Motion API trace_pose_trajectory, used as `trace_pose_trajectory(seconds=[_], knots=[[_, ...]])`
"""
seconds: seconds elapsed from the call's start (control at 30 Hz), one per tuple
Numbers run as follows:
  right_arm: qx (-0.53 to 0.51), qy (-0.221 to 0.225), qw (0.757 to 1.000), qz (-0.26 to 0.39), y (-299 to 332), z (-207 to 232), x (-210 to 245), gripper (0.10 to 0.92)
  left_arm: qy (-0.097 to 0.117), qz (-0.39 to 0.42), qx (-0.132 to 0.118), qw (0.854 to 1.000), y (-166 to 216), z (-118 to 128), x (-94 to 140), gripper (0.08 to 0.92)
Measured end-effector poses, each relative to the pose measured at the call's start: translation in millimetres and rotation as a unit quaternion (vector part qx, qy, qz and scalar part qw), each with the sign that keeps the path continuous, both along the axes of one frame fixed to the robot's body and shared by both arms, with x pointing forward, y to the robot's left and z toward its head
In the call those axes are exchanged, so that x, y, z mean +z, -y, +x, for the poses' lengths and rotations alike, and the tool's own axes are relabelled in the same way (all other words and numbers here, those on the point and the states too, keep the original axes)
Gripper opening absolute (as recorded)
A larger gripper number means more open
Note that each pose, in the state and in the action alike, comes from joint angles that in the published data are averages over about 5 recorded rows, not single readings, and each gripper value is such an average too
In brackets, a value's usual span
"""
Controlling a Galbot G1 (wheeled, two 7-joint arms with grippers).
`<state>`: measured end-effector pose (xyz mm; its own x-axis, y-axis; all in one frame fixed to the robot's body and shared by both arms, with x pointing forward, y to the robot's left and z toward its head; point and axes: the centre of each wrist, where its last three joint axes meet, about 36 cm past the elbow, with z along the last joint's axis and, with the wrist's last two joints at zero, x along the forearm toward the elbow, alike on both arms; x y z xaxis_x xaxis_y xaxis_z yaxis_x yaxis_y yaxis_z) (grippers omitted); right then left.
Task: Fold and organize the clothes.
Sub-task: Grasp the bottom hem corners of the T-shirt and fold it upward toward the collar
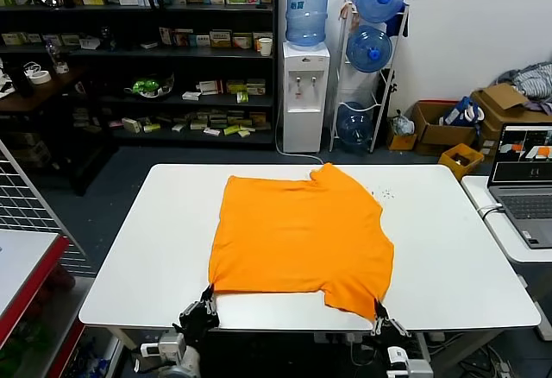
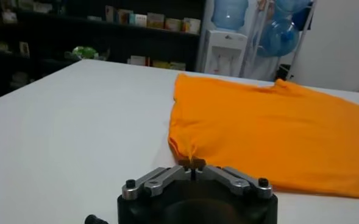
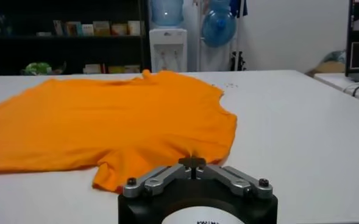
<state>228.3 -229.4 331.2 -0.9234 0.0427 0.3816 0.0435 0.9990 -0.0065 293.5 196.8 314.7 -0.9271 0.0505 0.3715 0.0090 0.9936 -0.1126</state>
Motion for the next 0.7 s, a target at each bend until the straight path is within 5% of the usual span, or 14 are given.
trace_pose_trajectory(seconds=[0.4,0.7], knots=[[-0.008,0.009,1.000,-0.008,9.5,-41.2,19.1,0.124,-0.001,0.002,0.008,1.000,-4.7,-51.8,23.0,0.094],[-0.012,0.051,0.999,-0.005,13.2,3.7,29.2,0.124,0.019,-0.007,0.004,1.000,-11.1,-41.6,35.3,0.094]])
